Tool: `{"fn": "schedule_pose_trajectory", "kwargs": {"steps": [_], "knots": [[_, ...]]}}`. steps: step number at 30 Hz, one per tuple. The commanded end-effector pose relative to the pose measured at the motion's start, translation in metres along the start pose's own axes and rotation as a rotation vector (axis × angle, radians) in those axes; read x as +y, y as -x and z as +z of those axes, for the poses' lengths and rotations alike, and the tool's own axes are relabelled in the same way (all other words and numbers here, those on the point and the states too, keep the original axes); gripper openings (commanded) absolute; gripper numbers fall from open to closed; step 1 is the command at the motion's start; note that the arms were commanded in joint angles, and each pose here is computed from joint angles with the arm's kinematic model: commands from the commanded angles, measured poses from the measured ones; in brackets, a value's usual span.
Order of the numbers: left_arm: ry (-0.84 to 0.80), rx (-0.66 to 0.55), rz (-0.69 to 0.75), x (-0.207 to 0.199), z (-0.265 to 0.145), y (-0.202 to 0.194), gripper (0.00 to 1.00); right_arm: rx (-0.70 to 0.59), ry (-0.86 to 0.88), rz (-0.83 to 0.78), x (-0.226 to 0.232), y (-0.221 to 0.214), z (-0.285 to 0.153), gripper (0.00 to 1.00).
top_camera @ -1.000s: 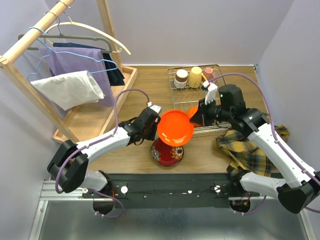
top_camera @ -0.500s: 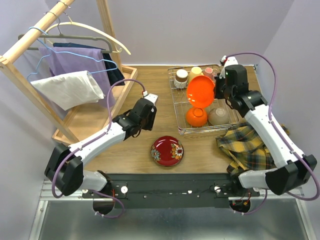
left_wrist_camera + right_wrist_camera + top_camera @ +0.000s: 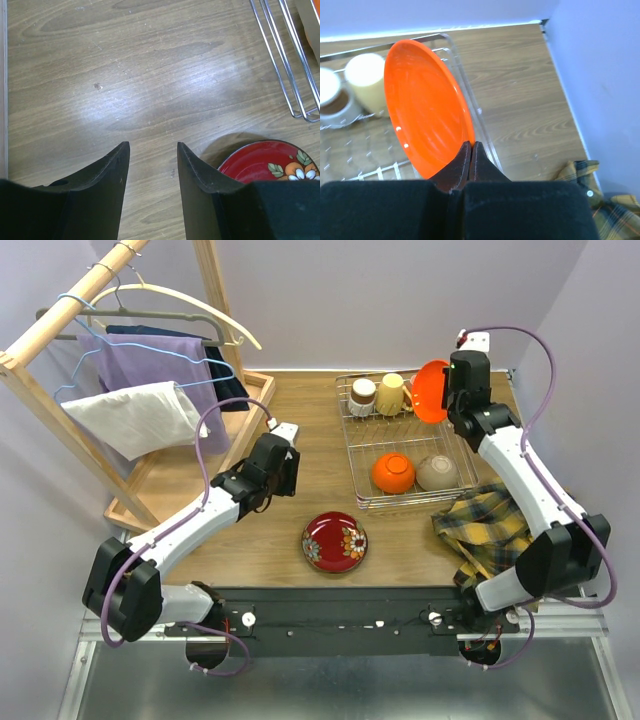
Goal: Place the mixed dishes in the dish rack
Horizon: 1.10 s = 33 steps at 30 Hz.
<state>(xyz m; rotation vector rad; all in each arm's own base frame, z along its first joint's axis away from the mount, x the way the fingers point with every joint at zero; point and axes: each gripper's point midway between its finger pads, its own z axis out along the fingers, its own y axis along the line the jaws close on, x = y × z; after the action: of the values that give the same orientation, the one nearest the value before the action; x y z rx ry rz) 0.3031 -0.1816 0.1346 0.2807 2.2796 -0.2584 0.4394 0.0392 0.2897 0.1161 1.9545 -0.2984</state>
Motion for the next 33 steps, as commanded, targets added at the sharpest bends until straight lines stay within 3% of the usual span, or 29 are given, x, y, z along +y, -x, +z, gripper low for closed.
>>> {"fn": "schedule_pose_trajectory", "kwargs": {"steps": [1,20,33], "knots": [[-0.026,-0.031,-0.042,-0.002,-0.002,0.008,0.53,-0.058,-0.107,0.002,-0.025,0.020,0.023,0.01],[-0.019,-0.024,-0.142,0.018,-0.001,0.001,0.53,0.062,-0.174,-0.167,-0.026,-0.019,0.090,0.00],[-0.035,-0.021,-0.198,0.021,-0.003,-0.003,0.53,0.155,-0.216,-0.140,-0.034,-0.049,0.081,0.00]]}}
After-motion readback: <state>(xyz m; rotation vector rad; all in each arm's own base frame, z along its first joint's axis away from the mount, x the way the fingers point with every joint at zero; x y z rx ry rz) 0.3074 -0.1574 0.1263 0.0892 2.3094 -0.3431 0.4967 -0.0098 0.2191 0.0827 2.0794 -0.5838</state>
